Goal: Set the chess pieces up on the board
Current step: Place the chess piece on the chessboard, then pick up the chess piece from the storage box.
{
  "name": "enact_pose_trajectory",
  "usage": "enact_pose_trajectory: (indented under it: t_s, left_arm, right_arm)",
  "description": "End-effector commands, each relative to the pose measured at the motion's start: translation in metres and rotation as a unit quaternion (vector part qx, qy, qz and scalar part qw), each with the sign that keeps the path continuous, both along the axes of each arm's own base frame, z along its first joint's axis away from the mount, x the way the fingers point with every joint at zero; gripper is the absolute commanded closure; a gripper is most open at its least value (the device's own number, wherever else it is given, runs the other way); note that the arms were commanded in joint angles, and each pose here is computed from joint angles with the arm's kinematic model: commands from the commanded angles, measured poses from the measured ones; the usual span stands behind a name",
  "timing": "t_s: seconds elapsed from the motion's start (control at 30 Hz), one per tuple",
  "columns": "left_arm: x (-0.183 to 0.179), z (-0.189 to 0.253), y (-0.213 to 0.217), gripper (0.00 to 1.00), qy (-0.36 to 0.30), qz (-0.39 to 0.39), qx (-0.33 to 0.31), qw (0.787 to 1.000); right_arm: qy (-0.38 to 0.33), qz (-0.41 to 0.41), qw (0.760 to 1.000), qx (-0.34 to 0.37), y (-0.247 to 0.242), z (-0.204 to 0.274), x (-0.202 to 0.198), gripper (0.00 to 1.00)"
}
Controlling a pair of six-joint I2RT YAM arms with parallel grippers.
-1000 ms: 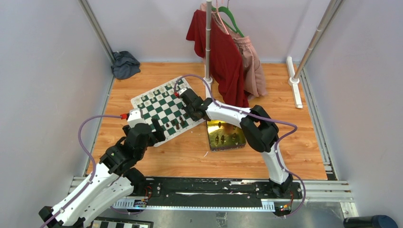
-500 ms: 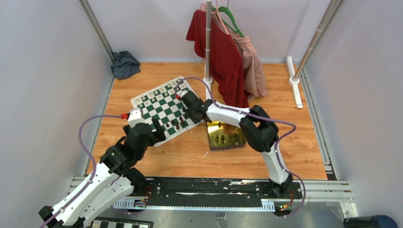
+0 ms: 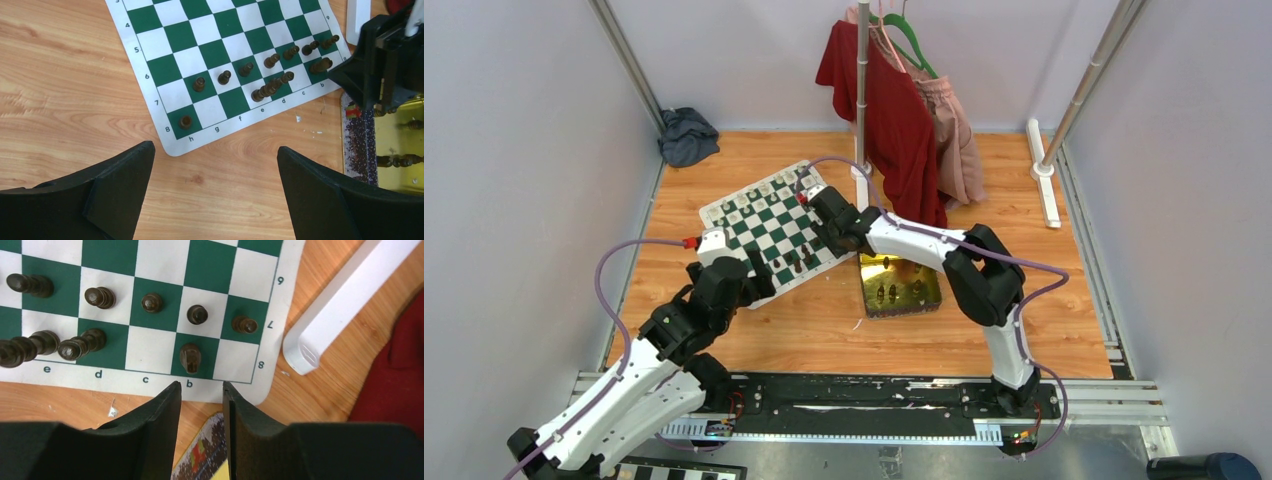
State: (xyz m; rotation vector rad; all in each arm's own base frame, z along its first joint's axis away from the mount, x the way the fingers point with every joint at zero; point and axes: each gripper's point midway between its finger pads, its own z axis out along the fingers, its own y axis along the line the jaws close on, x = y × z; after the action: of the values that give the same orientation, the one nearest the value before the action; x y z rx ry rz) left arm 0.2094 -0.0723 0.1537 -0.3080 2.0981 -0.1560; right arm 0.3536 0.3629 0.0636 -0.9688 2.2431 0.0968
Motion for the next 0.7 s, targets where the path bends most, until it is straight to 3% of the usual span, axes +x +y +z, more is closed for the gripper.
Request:
enact_pose_trajectory:
  t_s: [0.0, 0.43, 0.67]
  left_arm:
    - [0.002, 0.001, -0.002, 0.00, -0.002, -0.003, 0.003, 1.000]
    - [0.008, 0.005, -0.005, 0.00, -0.007, 0.004, 0.002, 1.000]
    - [0.013, 0.005, -0.010, 0.00, -0.006, 0.003, -0.004, 1.000]
  right_arm:
    - [-0.018, -0.011, 1.000, 0.002, -0.014, 0.028, -0.003, 0.58]
    - [-0.048, -0.050, 0.997, 0.021, -0.057, 0.084, -0.027, 0.47]
    - [-0.055, -0.094, 0.994, 0.008, -0.093, 0.090, -0.042, 0.42]
